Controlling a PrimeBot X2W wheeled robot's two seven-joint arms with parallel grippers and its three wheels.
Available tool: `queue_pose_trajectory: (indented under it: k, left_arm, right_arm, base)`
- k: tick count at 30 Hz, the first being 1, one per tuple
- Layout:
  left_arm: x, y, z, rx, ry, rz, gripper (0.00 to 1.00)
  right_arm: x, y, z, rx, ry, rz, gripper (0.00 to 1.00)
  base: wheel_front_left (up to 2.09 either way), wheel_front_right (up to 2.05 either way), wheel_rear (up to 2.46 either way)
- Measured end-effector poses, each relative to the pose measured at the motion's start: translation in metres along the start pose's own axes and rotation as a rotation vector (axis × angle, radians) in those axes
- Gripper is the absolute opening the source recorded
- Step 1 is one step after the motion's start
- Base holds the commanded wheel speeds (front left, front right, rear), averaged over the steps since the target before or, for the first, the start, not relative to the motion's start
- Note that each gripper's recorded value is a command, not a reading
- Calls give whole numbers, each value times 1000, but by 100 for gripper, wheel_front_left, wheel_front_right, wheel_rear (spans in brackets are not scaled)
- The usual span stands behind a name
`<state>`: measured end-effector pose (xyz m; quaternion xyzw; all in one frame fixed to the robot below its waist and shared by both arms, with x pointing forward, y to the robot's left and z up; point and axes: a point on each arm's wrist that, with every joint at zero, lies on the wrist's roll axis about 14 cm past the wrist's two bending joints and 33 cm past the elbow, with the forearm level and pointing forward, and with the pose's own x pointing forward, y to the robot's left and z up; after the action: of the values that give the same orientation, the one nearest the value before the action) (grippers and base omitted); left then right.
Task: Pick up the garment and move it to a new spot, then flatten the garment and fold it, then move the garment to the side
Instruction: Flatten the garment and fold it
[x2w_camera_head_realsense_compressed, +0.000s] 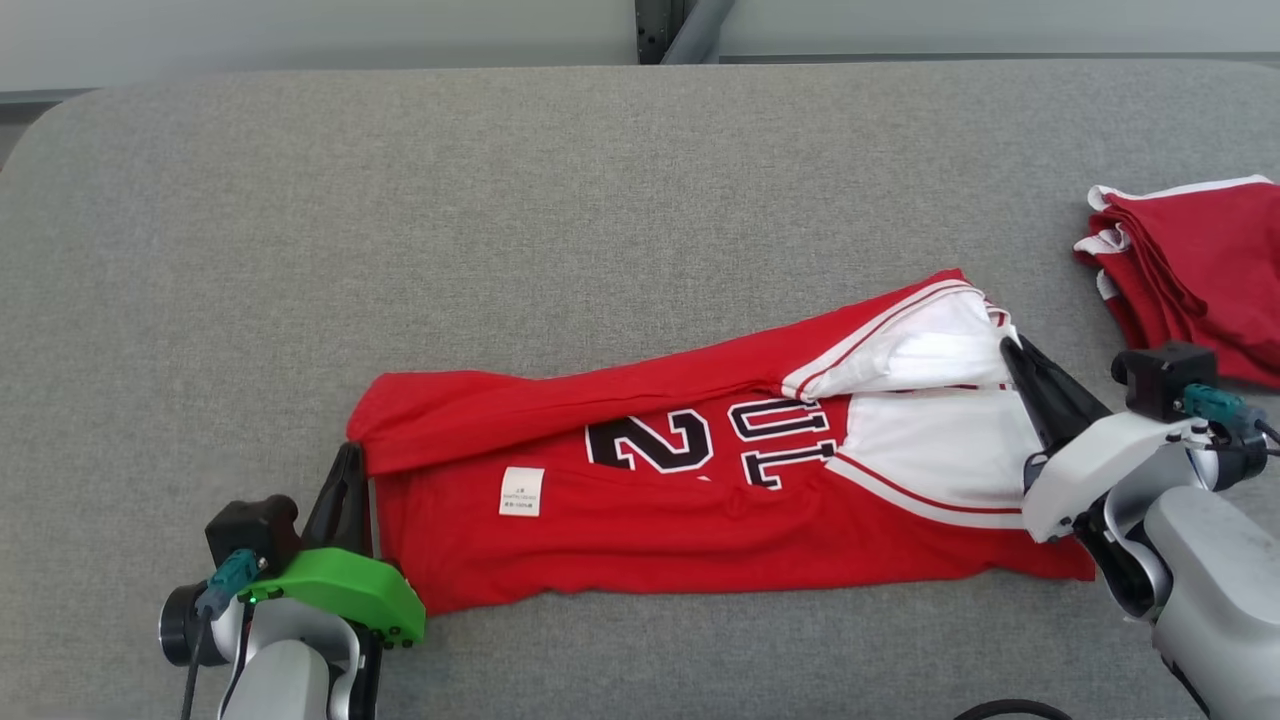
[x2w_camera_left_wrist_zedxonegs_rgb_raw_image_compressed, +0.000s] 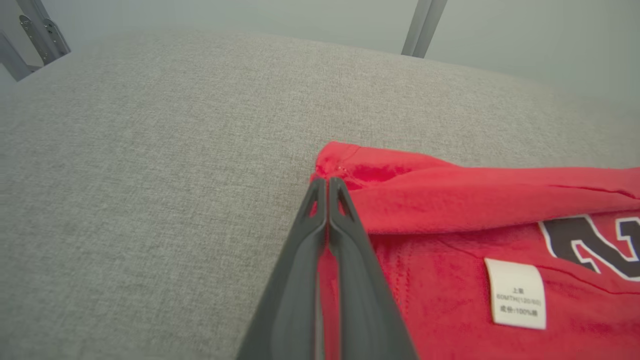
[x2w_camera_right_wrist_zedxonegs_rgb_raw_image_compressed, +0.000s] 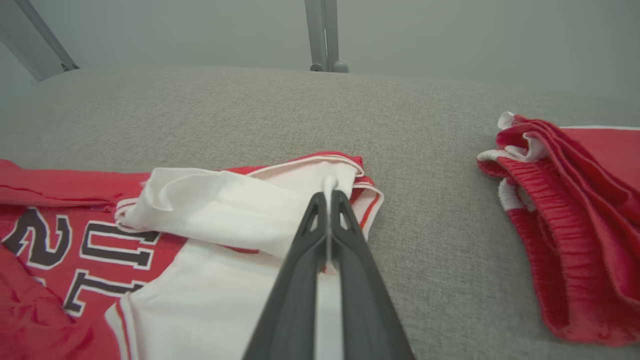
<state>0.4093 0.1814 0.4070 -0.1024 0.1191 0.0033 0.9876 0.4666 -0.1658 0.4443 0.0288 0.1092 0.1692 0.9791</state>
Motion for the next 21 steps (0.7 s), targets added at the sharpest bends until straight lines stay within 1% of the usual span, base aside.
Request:
queue_pose_trajectory:
  k: [7,16,21]
  left_arm:
    - [-11,3,-11,-27,23,21,0]
    - [-21,3,-20,-37,41,29,0]
    - [-24,1,-30,-34,74,26,0]
  right_arm:
    - [-14,-1,-5,59,-22,-40,0]
    - [-27,-2,-12,81,-28,-72,0]
    - [-31,2,-22,85,-2,-75,0]
  base:
    - [0,0,0]
    - [0,0,0]
    - [0,0,0]
